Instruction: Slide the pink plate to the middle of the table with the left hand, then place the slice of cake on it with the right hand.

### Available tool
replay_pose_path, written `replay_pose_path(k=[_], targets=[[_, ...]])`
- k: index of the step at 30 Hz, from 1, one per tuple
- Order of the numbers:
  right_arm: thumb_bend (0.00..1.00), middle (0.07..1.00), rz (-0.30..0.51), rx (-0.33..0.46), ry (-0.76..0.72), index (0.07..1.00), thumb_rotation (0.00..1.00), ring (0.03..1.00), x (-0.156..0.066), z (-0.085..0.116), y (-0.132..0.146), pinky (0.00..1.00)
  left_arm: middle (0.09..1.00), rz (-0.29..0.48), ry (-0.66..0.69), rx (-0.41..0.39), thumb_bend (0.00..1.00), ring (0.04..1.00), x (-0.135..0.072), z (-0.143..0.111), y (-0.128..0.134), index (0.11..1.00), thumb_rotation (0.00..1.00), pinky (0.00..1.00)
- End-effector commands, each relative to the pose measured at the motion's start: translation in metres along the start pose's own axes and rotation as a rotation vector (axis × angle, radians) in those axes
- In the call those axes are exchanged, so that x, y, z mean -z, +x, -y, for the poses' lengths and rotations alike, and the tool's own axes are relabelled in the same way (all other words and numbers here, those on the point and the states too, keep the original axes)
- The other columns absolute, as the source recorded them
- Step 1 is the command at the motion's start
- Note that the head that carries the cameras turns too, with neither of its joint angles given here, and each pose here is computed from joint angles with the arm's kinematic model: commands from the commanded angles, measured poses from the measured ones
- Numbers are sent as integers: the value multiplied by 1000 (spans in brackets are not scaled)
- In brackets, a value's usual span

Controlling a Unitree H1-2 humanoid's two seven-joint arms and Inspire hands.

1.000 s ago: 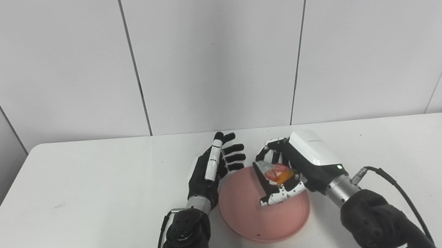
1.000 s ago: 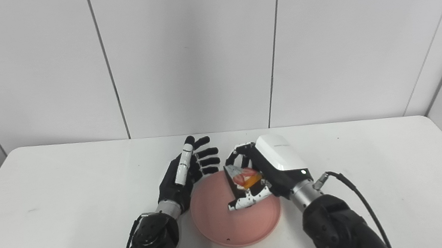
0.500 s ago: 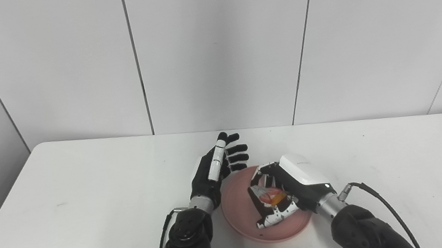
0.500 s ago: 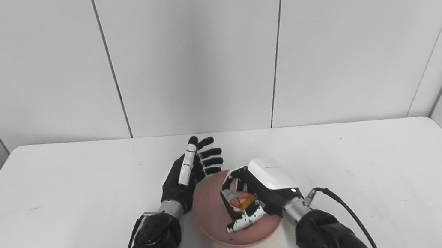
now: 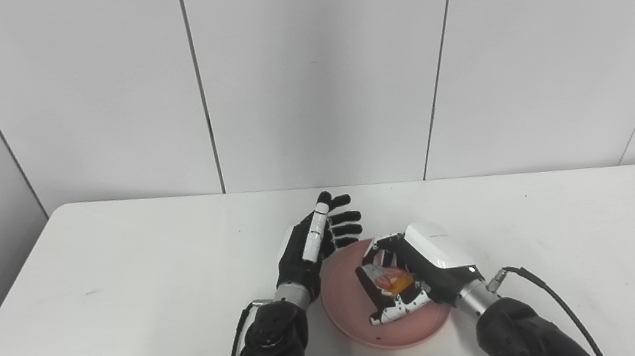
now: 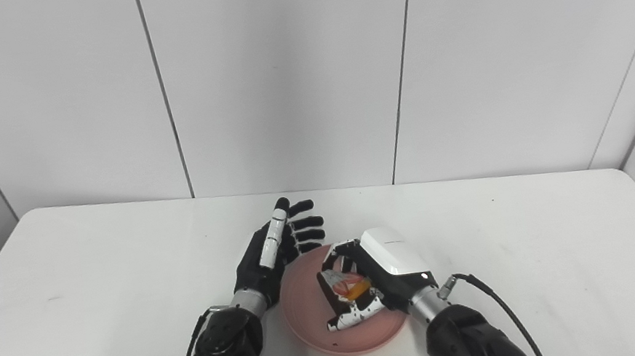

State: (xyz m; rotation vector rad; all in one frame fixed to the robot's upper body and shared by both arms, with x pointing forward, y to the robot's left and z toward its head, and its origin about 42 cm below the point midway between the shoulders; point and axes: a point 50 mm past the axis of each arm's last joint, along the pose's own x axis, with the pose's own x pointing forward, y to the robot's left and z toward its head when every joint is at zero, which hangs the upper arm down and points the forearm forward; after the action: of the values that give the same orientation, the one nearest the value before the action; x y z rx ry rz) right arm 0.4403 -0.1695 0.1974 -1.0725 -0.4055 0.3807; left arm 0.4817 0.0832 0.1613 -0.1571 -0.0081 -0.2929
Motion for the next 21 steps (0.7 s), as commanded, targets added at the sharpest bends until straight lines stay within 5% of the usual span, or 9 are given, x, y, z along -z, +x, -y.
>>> replay_pose_path(k=[1, 8, 13, 21], targets=[[788, 490, 21, 45, -9, 628, 456, 383, -6, 11, 2, 296, 662, -118, -12, -7, 609, 646, 34, -4, -17, 716, 937, 560], [871, 662, 43, 59, -22, 695, 718, 555, -8, 16, -4, 431, 669, -124, -13, -17, 610, 639, 34, -7, -18, 727, 937, 563], [870, 739, 53, 78, -13, 728, 791, 637, -11, 20, -11, 481, 676, -125, -5, -33, 622, 645, 36, -9, -18, 721, 935, 570], [745, 748, 80, 303, 171, 749, 894, 674, -7, 24, -25, 548, 723, -57, 13, -102, 635, 700, 32, -9, -25, 743, 904, 630]])
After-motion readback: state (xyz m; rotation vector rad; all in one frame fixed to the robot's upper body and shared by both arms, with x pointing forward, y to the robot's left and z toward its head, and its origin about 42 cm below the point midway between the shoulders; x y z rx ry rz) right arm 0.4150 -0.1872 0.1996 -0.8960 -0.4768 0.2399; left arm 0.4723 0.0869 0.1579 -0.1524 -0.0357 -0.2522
